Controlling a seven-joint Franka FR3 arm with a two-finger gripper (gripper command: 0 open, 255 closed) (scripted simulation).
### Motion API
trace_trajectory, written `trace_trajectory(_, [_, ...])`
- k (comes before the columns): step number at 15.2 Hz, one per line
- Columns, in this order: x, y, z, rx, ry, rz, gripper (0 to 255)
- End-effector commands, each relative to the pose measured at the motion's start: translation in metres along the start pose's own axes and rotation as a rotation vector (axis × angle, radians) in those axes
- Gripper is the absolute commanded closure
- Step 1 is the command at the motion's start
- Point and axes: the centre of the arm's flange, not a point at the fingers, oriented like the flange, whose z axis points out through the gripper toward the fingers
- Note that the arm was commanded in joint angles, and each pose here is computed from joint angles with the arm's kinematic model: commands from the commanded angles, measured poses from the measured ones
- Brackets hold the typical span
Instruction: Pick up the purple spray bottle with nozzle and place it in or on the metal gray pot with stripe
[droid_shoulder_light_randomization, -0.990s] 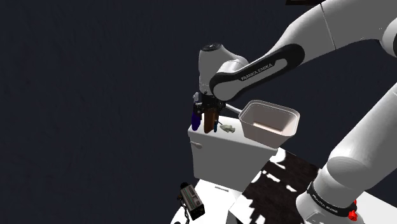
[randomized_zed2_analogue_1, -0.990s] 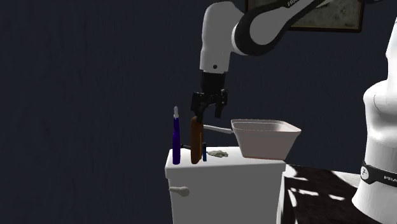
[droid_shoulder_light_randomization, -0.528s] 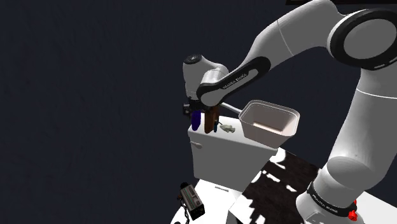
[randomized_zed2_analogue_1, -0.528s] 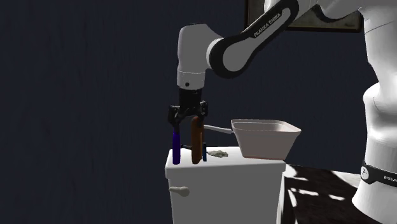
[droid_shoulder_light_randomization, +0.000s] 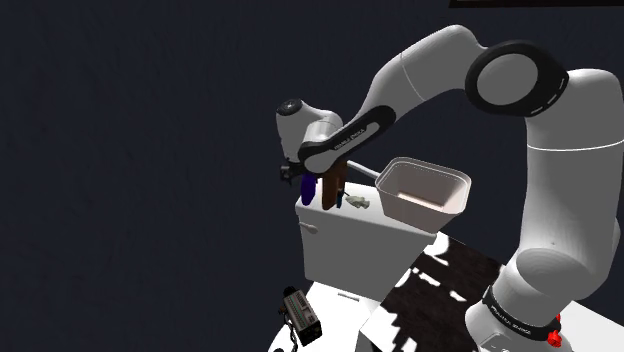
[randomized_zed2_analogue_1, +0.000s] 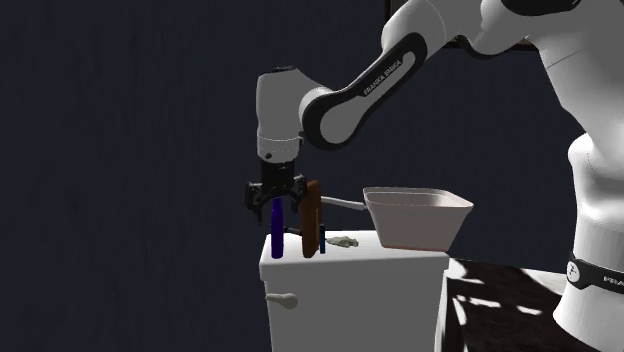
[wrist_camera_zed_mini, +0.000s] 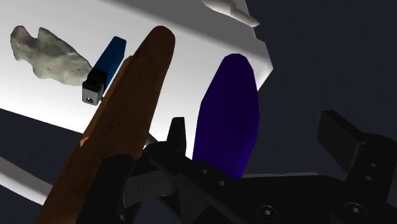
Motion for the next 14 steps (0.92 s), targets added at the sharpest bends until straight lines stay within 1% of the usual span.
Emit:
trace_trajectory(1, [0.0, 0.001, 0.013, -0.004, -0.002, 0.002, 0])
trace_trajectory(4, [0.0, 0.001, 0.026, -0.004, -0.002, 0.002, 0])
trace_trajectory(11, [0.0, 0.001, 0.026, -0.004, -0.002, 0.002, 0])
trace_trajectory(12, [0.0, 0.001, 0.026, -0.004, -0.002, 0.002, 255])
trace_trajectory(14, [0.0, 0.001, 0.026, -0.004, -0.002, 0.002, 255])
